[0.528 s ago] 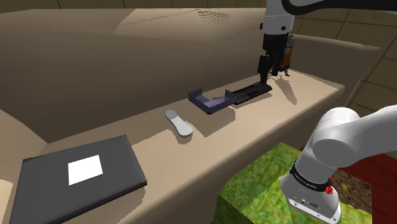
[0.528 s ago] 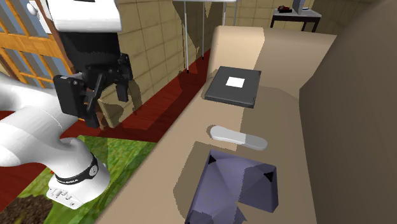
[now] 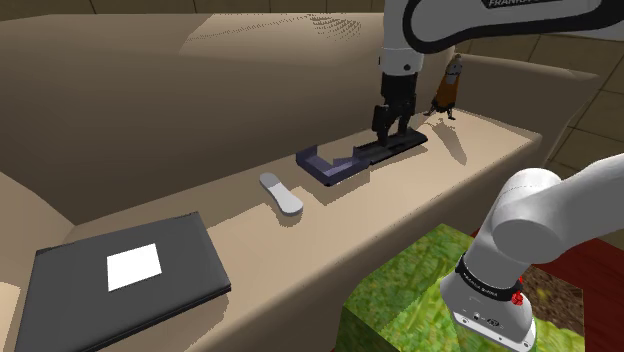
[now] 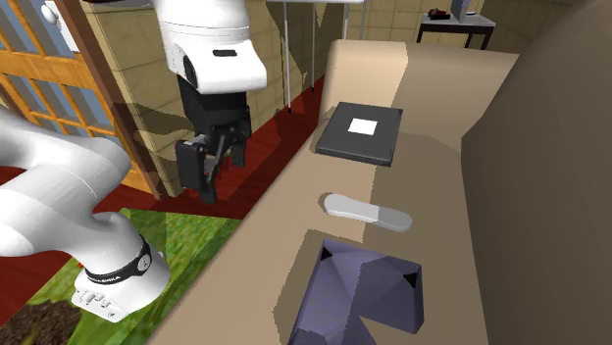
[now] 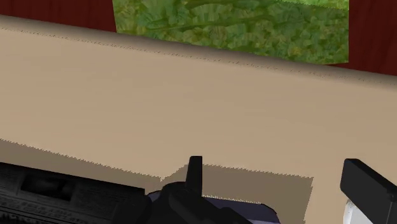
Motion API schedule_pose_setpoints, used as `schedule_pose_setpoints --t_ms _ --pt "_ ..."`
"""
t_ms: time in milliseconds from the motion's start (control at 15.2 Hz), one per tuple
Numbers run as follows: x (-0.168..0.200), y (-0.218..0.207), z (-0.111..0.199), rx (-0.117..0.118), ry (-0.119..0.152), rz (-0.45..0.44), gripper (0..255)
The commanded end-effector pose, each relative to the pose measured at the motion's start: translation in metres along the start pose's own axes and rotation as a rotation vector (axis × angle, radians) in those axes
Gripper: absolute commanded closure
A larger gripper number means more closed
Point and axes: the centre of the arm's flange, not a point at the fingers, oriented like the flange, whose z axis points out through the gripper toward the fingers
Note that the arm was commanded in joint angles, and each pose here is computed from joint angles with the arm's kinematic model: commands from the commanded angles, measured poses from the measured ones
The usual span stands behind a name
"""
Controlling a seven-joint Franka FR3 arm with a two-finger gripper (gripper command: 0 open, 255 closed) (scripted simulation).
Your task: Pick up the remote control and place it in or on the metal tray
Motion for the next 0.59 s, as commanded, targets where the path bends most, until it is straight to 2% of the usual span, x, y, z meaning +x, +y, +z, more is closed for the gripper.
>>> schedule_pose_setpoints --t_ms 0,528 --pt "0.017 -0.016 0.010 0.004 0.009 0.006 0" --pt "0.086 -0.076 0.054 0.014 0.039 0.029 0"
